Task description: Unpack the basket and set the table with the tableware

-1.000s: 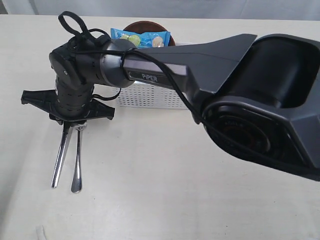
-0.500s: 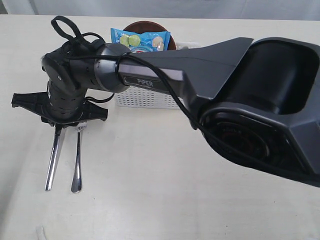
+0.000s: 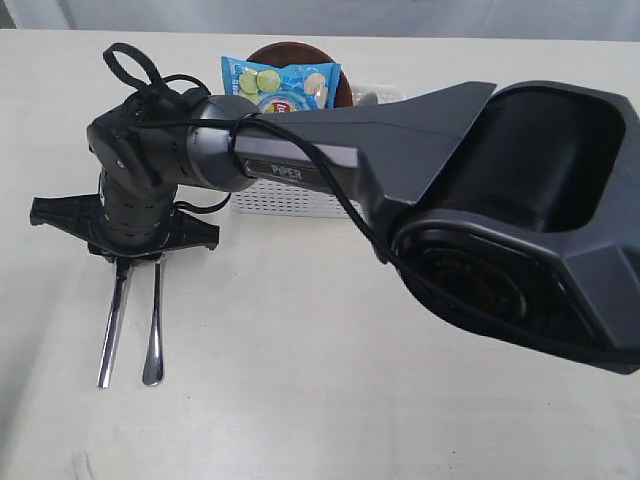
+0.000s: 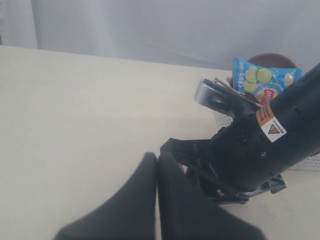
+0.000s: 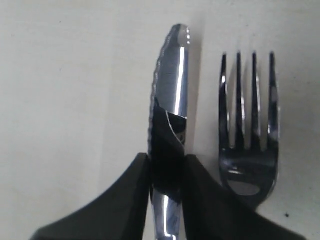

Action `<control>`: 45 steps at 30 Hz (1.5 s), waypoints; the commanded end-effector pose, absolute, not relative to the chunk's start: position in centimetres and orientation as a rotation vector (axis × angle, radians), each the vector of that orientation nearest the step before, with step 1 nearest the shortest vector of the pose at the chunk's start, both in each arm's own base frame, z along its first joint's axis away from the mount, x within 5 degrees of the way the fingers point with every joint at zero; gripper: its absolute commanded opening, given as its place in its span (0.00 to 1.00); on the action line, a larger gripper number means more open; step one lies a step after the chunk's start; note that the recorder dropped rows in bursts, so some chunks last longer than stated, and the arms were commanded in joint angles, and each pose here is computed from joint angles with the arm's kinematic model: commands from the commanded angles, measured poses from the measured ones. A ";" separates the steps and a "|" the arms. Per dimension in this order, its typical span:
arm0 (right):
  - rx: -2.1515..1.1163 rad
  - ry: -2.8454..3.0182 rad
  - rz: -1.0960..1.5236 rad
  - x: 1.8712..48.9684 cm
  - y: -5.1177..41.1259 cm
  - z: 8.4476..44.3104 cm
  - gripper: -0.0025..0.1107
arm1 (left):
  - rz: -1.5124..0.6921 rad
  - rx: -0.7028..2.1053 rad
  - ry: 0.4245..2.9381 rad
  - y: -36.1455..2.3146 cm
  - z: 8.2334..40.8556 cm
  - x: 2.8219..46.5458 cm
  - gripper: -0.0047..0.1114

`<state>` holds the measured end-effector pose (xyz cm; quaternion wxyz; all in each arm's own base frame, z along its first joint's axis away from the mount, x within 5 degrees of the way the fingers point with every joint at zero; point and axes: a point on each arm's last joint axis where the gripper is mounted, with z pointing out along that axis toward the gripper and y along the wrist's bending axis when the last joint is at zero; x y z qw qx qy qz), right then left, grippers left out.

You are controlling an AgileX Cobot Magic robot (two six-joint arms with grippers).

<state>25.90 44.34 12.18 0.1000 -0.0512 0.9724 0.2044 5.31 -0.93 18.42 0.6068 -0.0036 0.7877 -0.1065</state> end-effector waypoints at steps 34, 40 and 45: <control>-0.790 2.860 0.311 23.0 42.6 17.2 0.31 | -0.247 -0.009 1.809 -0.9 18.4 5.3 0.04; -0.992 2.768 0.327 19.4 44.7 17.0 0.03 | -0.247 -0.009 1.809 -0.9 18.4 5.3 0.04; -1.045 2.746 0.172 19.0 44.4 16.1 0.02 | -0.247 -0.009 1.809 -0.9 18.4 5.3 0.04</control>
